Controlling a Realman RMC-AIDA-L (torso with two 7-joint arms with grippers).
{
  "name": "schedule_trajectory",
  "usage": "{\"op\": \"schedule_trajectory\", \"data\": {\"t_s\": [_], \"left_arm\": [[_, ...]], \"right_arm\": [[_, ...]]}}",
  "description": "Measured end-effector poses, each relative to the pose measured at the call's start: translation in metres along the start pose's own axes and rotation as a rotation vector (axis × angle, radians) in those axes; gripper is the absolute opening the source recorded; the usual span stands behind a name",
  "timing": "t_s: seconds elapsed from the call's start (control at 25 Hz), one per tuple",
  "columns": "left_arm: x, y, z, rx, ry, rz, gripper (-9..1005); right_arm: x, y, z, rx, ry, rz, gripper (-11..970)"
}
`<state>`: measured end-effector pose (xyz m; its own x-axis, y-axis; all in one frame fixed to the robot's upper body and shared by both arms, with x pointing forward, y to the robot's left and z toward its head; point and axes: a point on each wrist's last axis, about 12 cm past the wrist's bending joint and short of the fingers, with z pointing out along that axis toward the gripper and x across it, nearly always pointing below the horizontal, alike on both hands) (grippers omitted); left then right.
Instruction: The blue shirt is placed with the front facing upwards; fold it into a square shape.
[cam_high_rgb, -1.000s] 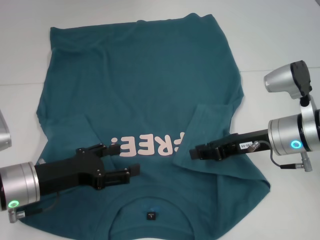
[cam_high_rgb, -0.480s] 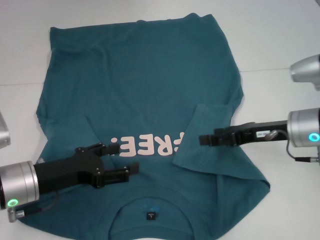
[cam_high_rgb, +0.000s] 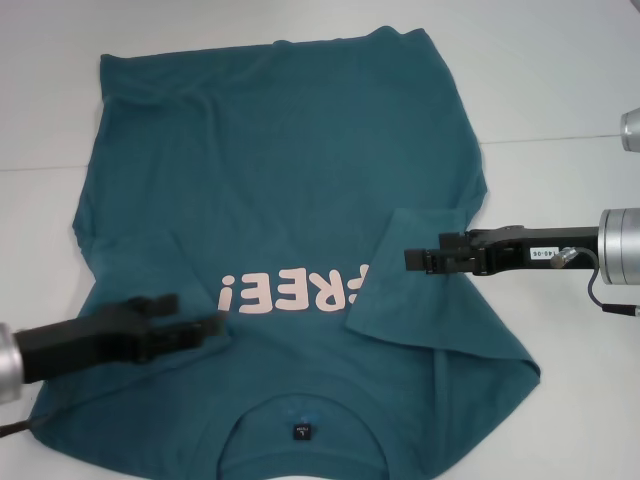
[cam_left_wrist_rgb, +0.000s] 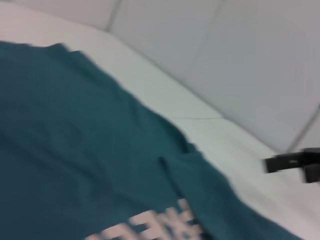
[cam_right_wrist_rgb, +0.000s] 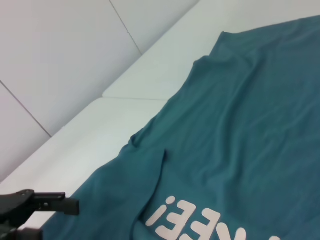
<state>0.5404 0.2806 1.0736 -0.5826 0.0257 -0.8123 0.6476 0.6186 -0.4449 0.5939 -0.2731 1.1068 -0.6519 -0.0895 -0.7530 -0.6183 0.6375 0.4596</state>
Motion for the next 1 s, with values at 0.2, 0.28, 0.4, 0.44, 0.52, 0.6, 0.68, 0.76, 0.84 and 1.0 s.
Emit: {"op": "schedule_trajectory", "data": {"t_s": [0.2,0.28,0.4,0.44,0.52,0.6,0.68,0.76,0.84,1.0], "left_arm": [[0.005,0.018,-0.027,-0.135,0.015,-0.095,856],[0.006,0.024,-0.038,-0.176,0.015,-0.123,855],[0.008,0.03,-0.054,-0.22,0.002,-0.148,855],[0.009,0.03,-0.057,-0.227,-0.001,-0.152,854],[0.011,0.031,-0.064,-0.245,-0.003,-0.158,854],[0.013,0.033,-0.068,-0.258,0.009,-0.164,854],[0.015,0.034,-0.071,-0.268,0.029,-0.175,853],[0.017,0.034,-0.072,-0.273,0.046,-0.182,853],[0.02,0.034,-0.072,-0.278,0.069,-0.188,852],[0.024,0.035,-0.073,-0.289,0.097,-0.195,851]], "right_arm": [[0.001,0.001,0.002,-0.003,-0.002,0.003,940],[0.0,0.002,0.003,-0.007,-0.002,0.002,940],[-0.001,0.003,0.004,-0.013,-0.001,0.001,940],[-0.001,0.003,0.004,-0.013,-0.001,0.002,940],[-0.001,0.003,0.004,-0.014,-0.001,0.005,940],[-0.001,0.003,0.005,-0.013,-0.001,0.007,940],[-0.001,0.002,0.004,-0.01,-0.002,0.008,940],[-0.001,0.002,0.004,-0.007,-0.002,0.008,940],[-0.002,0.002,0.004,-0.006,-0.003,0.007,940],[-0.002,0.001,0.003,-0.003,-0.003,0.006,940]]}}
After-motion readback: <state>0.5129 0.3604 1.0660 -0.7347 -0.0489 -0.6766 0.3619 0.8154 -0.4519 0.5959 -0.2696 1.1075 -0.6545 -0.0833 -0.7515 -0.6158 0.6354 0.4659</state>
